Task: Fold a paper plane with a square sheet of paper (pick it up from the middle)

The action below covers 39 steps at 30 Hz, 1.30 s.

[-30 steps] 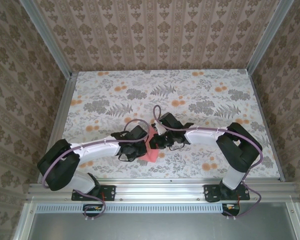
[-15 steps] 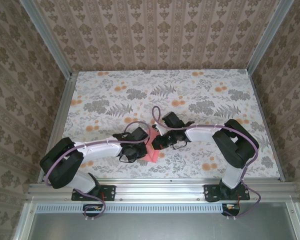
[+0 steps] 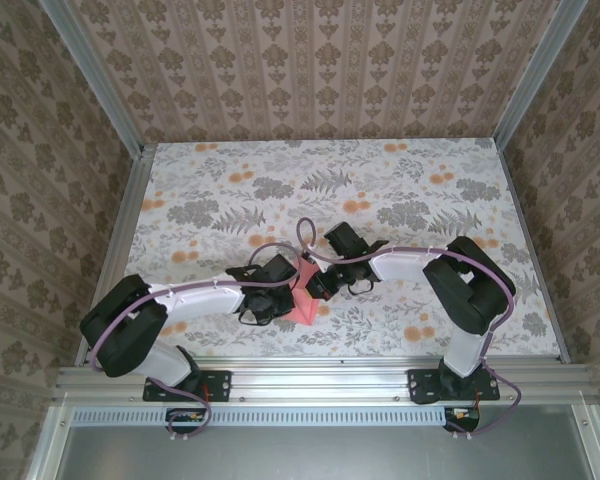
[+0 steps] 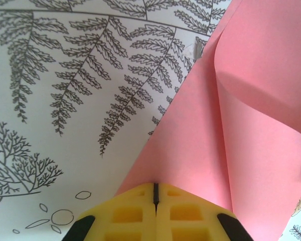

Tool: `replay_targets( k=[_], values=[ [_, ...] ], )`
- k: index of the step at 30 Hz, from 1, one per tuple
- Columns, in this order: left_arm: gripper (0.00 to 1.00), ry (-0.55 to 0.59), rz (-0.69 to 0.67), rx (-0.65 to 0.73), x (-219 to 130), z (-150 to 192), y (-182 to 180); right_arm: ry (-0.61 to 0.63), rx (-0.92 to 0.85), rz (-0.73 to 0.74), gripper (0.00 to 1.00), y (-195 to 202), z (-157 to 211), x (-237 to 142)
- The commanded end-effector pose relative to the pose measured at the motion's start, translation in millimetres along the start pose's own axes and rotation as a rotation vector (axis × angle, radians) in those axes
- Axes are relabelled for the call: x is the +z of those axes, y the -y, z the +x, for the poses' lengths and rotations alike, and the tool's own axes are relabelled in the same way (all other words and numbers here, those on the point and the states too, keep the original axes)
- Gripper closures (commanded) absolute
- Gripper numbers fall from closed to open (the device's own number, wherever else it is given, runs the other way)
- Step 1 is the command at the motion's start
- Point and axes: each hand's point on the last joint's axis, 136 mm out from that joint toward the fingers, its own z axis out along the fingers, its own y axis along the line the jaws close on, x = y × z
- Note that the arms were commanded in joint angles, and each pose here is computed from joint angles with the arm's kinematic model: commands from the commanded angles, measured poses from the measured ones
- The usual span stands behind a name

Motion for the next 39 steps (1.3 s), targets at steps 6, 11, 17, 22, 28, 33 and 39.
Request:
replay_targets(
  k=[6, 11, 17, 22, 28, 33, 39],
  values=[
    [0.98, -0.024, -0.105, 0.014, 8.0, 8.4, -22.7, 0.019, -0.135, 0.048, 1.0, 9.4, 0.3, -1.3],
    [0.98, -0.02, -0.099, 0.018, 7.5, 6.7, -19.2, 0.02, -0.123, 0.05, 1.0, 8.8, 6.2, -3.4],
    [0.98, -0.028, -0.098, 0.028, 8.4, 7.1, -16.1, 0.02, -0.115, 0.079, 1.0, 12.7, 8.5, -5.5],
    [0.98, -0.025, -0.1, 0.031, 8.3, 7.6, -16.4, 0.046, -0.111, 0.112, 1.0, 17.1, 7.4, -8.0],
    [0.98, -0.029, -0.115, 0.035, 7.4, 9.1, -20.3, 0.048, -0.129, 0.14, 1.0, 19.3, -1.2, -11.6],
    [0.98, -0.025, -0.114, 0.035, 6.4, 8.4, -20.1, 0.04, -0.136, 0.138, 1.0, 19.7, 0.5, -10.5],
    [0.98, -0.023, -0.109, 0.038, 6.1, 8.1, -17.9, 0.028, -0.134, 0.146, 1.0, 22.8, 4.0, -8.6]
  ],
)
